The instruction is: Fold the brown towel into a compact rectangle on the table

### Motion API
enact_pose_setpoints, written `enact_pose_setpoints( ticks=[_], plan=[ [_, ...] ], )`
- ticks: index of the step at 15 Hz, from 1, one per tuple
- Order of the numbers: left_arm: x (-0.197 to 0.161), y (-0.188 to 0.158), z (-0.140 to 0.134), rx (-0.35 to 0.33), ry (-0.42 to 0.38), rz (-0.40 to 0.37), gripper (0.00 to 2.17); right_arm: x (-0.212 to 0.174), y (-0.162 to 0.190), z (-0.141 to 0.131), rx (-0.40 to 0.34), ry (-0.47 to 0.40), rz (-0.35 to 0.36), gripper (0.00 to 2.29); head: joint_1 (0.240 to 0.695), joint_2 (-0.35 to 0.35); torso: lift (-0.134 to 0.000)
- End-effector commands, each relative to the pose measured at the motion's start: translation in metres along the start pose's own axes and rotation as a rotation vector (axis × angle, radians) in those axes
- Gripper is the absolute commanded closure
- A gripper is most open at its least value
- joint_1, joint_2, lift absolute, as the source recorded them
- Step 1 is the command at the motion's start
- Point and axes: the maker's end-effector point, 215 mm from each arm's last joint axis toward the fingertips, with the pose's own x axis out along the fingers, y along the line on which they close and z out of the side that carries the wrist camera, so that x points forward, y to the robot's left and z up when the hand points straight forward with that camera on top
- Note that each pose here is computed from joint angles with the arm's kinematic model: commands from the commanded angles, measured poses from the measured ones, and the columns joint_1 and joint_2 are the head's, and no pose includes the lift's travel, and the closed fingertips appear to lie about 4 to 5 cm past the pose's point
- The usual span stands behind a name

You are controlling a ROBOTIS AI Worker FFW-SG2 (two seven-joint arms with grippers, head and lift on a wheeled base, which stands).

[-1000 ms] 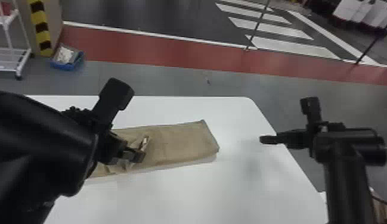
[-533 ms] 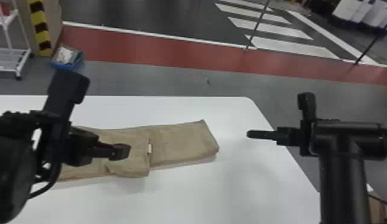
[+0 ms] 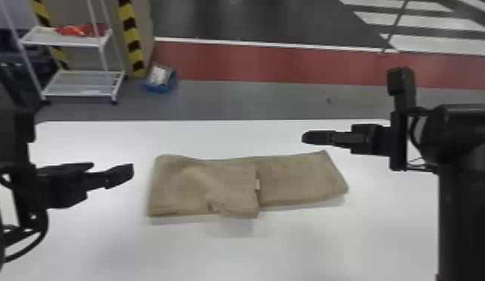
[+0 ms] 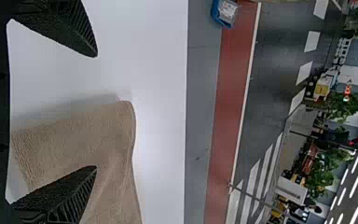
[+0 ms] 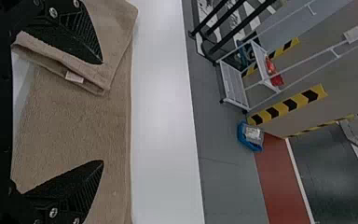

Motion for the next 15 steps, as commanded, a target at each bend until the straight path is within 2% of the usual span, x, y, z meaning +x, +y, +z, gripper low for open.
enact_pose_setpoints(
  ticks=[1, 2, 4, 7, 10, 15],
  plan=[
    [-0.017, 0.030, -0.009, -0.045, -0.026, 0.020, 0.02, 0.033, 0.050, -0.016, -0.059, 0.063, 0.048, 0.16, 0.695, -0.013, -0.124],
    [-0.020, 0.033, -0.012, -0.054, -0.025, 0.015, 0.02, 0.042, 0.059, -0.026, -0.077, 0.087, 0.043, 0.18, 0.695, 0.064, -0.124],
    [-0.029, 0.042, -0.011, -0.071, -0.043, 0.011, 0.02, 0.056, 0.078, -0.039, -0.098, 0.118, 0.055, 0.19, 0.695, 0.125, -0.124],
    [-0.032, 0.046, -0.016, -0.071, -0.047, 0.010, 0.02, 0.070, 0.095, -0.059, -0.091, 0.149, 0.079, 0.19, 0.695, 0.194, -0.124],
    [-0.036, 0.048, -0.021, -0.083, -0.048, -0.005, 0.02, 0.076, 0.095, -0.074, -0.085, 0.172, 0.065, 0.19, 0.695, 0.223, -0.124],
    [-0.038, 0.053, -0.028, -0.077, -0.058, -0.018, 0.02, 0.082, 0.073, -0.106, -0.050, 0.214, -0.009, 0.19, 0.695, 0.228, -0.124]
  ],
)
